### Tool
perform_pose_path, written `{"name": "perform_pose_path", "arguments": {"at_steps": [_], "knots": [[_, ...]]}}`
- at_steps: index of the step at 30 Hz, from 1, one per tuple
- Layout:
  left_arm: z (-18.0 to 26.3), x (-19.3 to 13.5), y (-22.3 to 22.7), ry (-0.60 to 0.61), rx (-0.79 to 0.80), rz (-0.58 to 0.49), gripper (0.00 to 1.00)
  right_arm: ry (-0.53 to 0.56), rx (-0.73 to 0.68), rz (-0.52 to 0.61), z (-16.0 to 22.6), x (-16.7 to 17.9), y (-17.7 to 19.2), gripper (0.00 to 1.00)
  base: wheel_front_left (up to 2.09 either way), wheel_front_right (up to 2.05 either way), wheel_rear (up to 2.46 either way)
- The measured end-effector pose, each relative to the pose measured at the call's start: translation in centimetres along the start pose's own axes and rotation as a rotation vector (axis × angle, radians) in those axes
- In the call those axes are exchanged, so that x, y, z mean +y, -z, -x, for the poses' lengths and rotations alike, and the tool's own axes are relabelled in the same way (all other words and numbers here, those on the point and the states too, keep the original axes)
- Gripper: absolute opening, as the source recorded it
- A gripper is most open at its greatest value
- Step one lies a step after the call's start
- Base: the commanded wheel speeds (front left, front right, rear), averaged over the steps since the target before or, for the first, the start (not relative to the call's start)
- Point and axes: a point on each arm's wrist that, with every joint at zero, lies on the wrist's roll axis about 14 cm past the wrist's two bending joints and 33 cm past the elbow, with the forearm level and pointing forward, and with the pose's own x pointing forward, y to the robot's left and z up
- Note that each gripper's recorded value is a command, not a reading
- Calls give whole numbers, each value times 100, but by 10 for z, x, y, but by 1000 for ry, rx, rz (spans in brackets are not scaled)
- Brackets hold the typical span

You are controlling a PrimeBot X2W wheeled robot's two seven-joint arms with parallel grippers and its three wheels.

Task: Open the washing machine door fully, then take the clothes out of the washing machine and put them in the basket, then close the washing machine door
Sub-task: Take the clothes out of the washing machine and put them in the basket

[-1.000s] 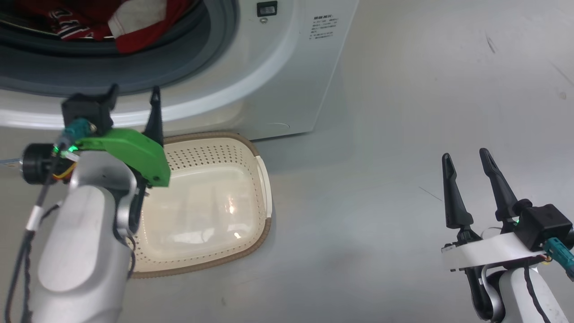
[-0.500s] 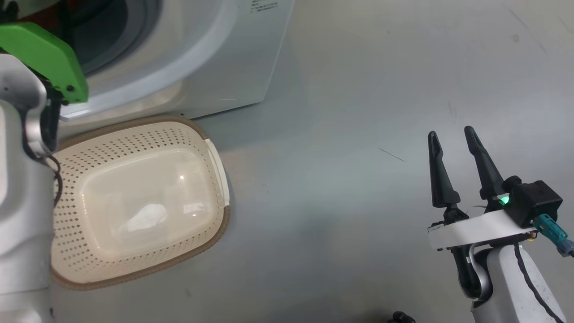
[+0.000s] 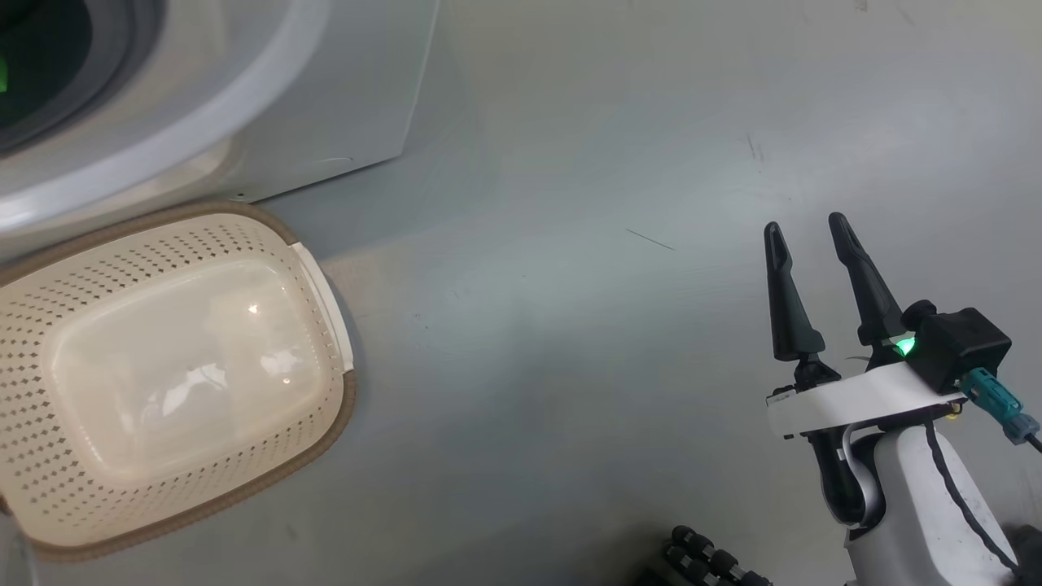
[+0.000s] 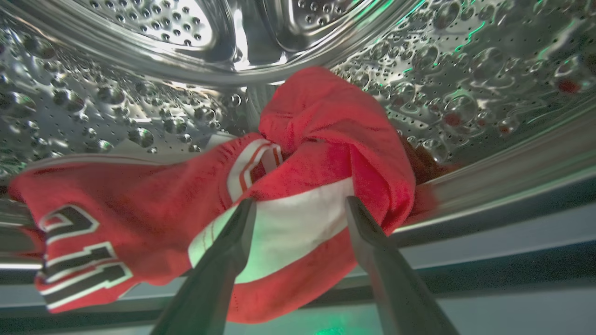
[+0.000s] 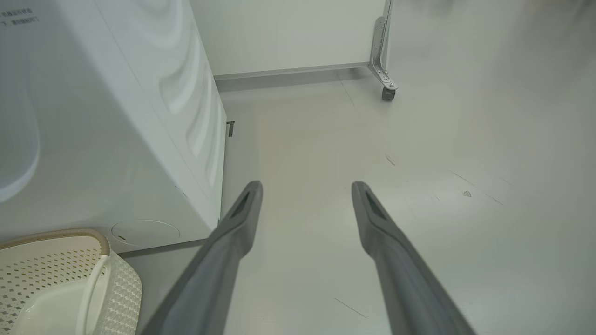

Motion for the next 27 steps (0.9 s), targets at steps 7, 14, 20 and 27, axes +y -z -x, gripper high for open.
{"name": "perform_pose_path", "arguments": {"at_steps": [7,14,20,27], "knots": [[-16,4,29,-12,104,51,95,23,4,11,-1,-9,1,100,0,0,0],[-20,7,34,-17,133,79,0,21,3,10,-4,-8,1,100,0,0,0],[-20,7,32,-17,124,84,0,24,-5,11,-7,-9,-2,100,0,0,0],[-17,-8,18,24,41,105,0,26,-13,4,-11,-10,-3,100,0,0,0]]}}
